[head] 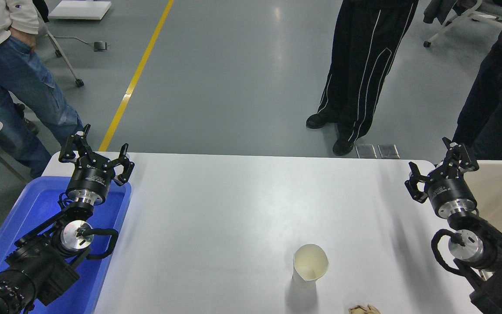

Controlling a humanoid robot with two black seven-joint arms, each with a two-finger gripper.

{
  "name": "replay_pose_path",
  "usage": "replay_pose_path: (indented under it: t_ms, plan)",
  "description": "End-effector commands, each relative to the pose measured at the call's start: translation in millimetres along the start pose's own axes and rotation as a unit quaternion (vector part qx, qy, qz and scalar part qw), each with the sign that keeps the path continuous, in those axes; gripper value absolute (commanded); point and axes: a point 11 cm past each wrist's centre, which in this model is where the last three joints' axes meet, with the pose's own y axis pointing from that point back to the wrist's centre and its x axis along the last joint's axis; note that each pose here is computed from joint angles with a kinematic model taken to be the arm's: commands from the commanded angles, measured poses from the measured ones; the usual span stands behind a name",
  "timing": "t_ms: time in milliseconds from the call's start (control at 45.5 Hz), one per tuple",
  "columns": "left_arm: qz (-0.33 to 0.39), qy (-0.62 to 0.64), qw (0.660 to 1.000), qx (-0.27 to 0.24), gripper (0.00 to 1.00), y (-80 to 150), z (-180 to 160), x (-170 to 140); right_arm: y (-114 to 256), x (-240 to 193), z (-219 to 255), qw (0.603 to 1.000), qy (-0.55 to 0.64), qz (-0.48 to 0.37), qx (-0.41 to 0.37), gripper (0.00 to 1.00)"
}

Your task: Dispose of the paper cup in the dustbin

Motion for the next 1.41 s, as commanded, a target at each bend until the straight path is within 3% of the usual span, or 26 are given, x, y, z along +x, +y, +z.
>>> replay_pose_path:
  t_ms: [0, 1077, 1385]
  plan:
    - [0.000, 0.000, 1.000, 0.000, 1.00, 0, 0, 0, 2, 10, 3, 1.000, 0.005, 0.013, -0.004, 1.00]
    - [0.000, 0.000, 1.000, 0.000, 1.00, 0, 0, 0, 3, 37, -8, 0.998, 0.057, 0.032, -0.011, 1.00]
    - [0.000, 0.000, 1.000, 0.000, 1.00, 0, 0, 0, 1, 49, -36, 0.966, 0.249, -0.033, -0.064, 1.00]
